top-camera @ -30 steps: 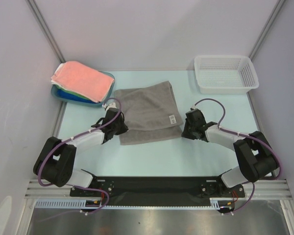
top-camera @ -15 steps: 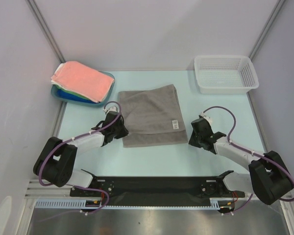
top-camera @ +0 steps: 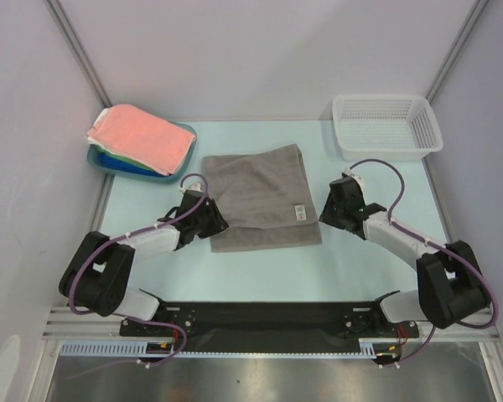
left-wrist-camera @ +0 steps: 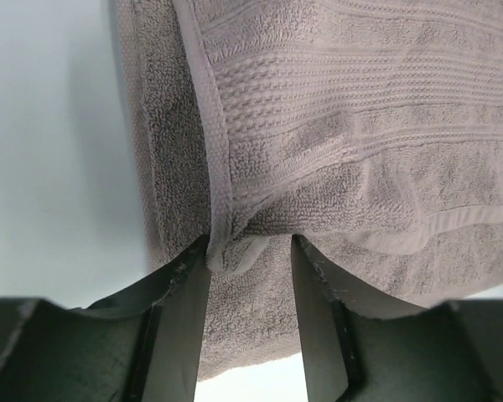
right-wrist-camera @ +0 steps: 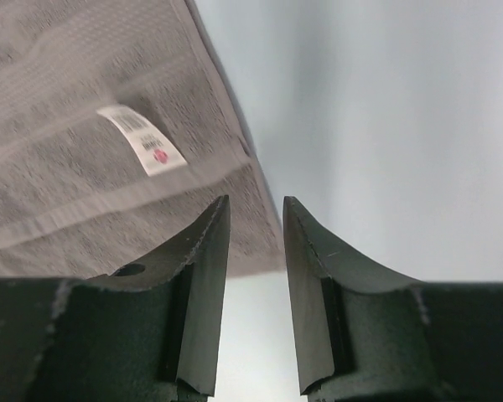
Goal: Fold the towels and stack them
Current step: Fold the towel
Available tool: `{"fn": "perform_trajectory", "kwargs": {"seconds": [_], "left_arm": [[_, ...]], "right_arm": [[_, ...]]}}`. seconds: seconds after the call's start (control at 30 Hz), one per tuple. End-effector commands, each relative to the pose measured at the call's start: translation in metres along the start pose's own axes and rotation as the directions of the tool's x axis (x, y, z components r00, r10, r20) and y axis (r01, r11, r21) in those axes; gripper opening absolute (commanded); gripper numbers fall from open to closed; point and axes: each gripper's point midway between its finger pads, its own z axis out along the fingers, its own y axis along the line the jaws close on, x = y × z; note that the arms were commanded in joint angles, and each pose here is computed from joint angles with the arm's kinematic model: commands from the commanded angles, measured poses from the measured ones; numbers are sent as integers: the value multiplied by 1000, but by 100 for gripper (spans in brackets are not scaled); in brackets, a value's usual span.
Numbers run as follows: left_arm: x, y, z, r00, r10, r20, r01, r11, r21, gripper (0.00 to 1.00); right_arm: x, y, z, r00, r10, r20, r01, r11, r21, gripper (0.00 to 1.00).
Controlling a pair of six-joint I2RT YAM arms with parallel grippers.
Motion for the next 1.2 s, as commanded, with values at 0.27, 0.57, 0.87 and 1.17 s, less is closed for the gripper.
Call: {"fn": "perform_trajectory", "kwargs": {"seconds": [0.27, 0.57, 0.87, 1.17], "left_arm": [[-2, -6, -17, 1000, -21, 12, 21, 999, 24, 47], [3, -3, -16, 1000, -20, 0, 20, 1000, 21, 41], [5, 1, -17, 1000, -8, -6, 8, 1000, 1, 35], [6, 4, -19, 1000, -3, -13, 3, 1000, -13, 29]], "right_arm": [[-17, 34, 35, 999, -47, -20, 45, 996, -82, 36], [-15, 26, 46, 998, -57, -27, 56, 997, -48, 37], [-8, 21, 56, 997, -54, -47, 52, 998, -37, 38], [-5, 16, 60, 997, -51, -52, 50, 998, -28, 27]]}}
